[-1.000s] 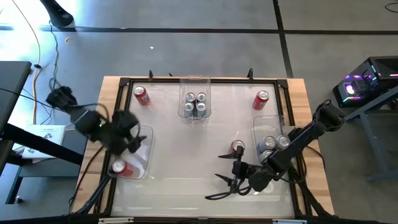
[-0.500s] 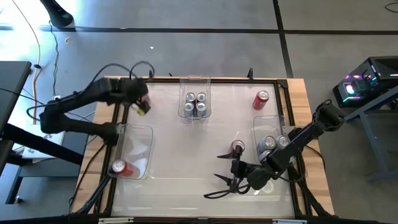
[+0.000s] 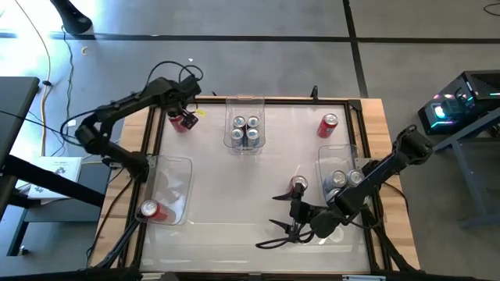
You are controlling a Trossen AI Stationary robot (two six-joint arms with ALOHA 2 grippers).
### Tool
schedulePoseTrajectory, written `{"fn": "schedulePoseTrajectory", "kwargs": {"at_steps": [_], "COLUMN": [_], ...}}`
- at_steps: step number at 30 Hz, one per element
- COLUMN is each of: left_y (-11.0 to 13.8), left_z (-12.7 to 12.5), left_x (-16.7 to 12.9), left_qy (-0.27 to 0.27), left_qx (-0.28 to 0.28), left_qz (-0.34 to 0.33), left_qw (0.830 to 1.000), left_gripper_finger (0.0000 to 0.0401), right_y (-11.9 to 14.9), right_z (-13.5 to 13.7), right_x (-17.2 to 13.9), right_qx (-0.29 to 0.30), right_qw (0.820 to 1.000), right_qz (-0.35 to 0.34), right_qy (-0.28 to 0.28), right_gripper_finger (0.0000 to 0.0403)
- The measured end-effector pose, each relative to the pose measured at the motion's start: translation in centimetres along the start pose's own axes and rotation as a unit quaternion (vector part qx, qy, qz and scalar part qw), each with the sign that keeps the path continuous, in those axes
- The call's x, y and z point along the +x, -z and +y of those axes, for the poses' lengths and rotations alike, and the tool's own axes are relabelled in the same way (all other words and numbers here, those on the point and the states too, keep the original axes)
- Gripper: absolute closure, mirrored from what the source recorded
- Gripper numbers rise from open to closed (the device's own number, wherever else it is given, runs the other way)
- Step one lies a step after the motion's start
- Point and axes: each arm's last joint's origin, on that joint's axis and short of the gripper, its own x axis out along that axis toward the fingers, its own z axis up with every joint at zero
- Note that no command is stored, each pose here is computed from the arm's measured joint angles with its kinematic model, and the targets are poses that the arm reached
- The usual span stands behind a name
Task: Sort soda cans
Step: Put the top left orange soda can into bottom left transparent bin
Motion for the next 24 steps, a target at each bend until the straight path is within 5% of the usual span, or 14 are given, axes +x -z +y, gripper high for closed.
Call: {"fn": "schedulePoseTrajectory", "kwargs": {"at_steps": [24], "left_y": [-0.5], "left_z": [1.7], "left_x": [2.2], "left_qy": [0.037], "left_qx": [-0.028], "left_qz": [0.017], "left_qw": [0.999], "left_gripper_finger": [0.0031], "right_y": [0.3], "right_z": [0.7], "right_x": [-0.7], "right_qx": [0.024], "right_qw": [1.0], "right_qz": [0.0], "right_qy": [-0.01], "right_gripper_finger": [0.0068]}}
